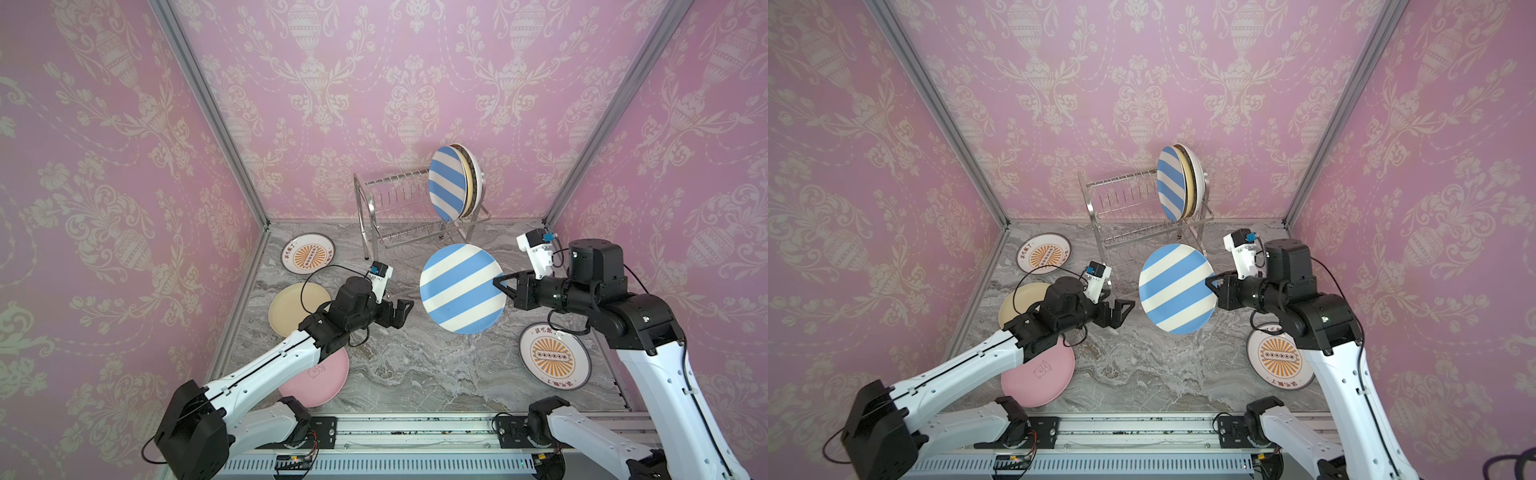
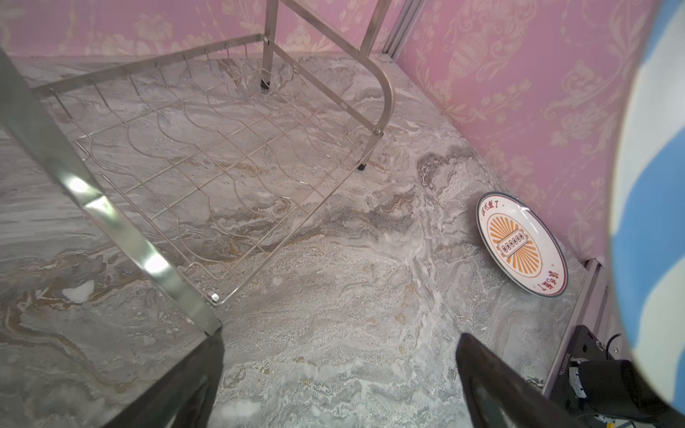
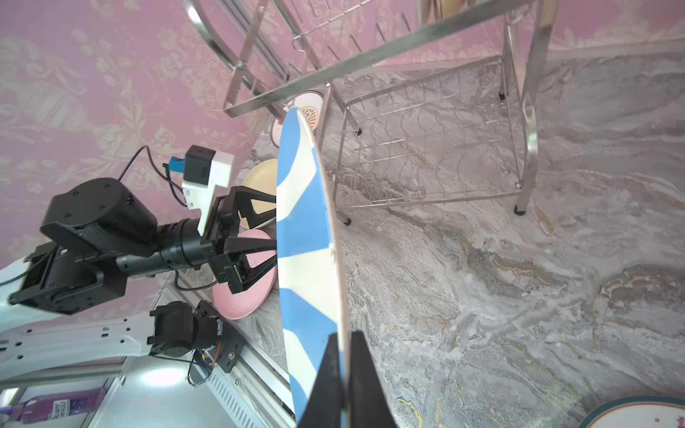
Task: Load plates into a dish rack
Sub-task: Pick up the plate from the center of the table.
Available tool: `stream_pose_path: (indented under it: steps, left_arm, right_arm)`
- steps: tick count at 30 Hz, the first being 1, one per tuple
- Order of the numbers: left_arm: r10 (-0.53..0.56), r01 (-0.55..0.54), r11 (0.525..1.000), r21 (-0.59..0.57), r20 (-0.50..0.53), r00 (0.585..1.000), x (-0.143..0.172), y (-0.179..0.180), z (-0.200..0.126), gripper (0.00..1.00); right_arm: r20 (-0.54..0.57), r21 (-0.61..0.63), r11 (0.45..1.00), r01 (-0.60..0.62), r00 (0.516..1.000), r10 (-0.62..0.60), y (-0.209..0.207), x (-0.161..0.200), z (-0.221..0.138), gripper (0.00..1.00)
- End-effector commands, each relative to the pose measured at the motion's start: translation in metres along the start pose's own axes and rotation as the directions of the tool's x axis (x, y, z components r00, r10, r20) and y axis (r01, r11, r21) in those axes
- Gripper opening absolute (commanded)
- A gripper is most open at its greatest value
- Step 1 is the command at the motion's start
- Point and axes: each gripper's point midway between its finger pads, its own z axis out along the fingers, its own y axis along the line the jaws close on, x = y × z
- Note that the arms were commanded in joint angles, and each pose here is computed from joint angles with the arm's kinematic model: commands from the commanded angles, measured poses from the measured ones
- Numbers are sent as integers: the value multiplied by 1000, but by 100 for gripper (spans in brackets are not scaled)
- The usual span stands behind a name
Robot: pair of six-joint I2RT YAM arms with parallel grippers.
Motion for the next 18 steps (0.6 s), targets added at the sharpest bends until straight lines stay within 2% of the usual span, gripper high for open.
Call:
stream_pose_path:
  steps: [1,6,11,12,18]
  left_arm:
    - [8,-8,999,-46,13,1000,1,19,-17,99]
    - [28,-21,995,-99,67,997,-13,33,-35,99]
    - [24,-2,984,-176,120,992,-24,49,-53,99]
    - [15,7,980,-201,105,994,-13,58,-53,99]
    - [-24,59,965,-254,140,990,-13,80,-64,99]
  right_arm:
    - [40,-58,993,99,995,-97,22,-23,-14,0]
    - [195,48,985,168,965,-174,25,-90,-26,0]
    - [359,173,967,186,902,-238,25,-158,-31,0]
    - [385,209,961,183,888,-253,23,-171,-30,0]
    - [425,388,895,219,819,-384,30,-221,-3,0]
